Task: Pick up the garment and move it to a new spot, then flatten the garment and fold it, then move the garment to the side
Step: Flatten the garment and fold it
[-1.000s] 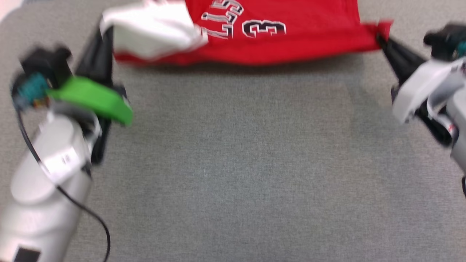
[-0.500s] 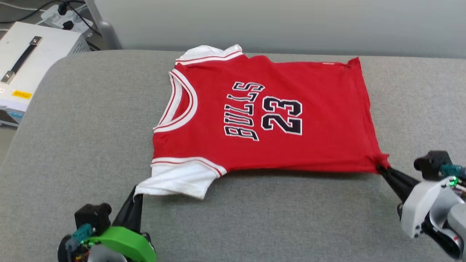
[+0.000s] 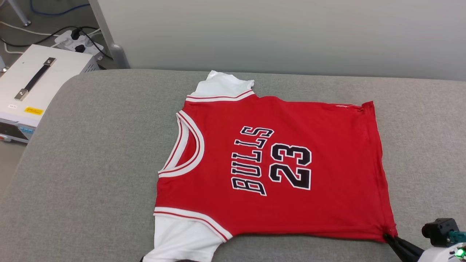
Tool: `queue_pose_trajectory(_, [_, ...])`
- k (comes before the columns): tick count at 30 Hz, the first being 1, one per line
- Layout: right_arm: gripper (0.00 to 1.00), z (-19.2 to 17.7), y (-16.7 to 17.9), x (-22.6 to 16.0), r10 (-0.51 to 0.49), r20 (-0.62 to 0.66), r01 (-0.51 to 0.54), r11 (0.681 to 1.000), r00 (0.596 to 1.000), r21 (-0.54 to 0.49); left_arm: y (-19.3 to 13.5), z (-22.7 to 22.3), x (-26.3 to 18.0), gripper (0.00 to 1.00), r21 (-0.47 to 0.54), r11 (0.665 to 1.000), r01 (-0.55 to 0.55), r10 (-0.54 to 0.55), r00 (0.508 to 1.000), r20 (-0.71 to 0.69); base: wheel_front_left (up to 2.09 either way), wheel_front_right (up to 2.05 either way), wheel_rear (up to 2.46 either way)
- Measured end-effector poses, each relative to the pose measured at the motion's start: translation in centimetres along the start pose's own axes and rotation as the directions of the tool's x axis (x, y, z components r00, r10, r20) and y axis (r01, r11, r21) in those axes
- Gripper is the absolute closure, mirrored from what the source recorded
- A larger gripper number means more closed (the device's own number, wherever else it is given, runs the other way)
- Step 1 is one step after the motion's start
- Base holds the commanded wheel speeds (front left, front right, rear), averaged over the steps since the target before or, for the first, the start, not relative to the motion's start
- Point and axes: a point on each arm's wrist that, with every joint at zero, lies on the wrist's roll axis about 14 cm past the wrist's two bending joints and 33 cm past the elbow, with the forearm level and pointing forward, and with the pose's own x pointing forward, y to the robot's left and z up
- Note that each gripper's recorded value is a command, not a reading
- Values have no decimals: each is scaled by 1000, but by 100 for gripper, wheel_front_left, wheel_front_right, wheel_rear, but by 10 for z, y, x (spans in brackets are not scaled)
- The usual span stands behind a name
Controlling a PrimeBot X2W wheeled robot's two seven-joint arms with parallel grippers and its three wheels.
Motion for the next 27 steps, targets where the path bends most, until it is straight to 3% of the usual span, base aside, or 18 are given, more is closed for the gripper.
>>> queue_pose_trajectory(8, [100,-10,-1,-8,-13,-28,14,999,1000,37,-2,-13,-8,100,-1,1000,5,-5,999,-41,0,0,0])
queue_pose_trajectory(14, [100,10,-2,4,-14,17,14,999,1000,36,-11,32,25,100,113,990,85,-92,994,57,0,0,0])
queue_pose_trajectory(27, [100,57,-25,24,-68,116,61,996,991,64,-55,102,113,100,299,916,269,-312,944,107,0,0,0])
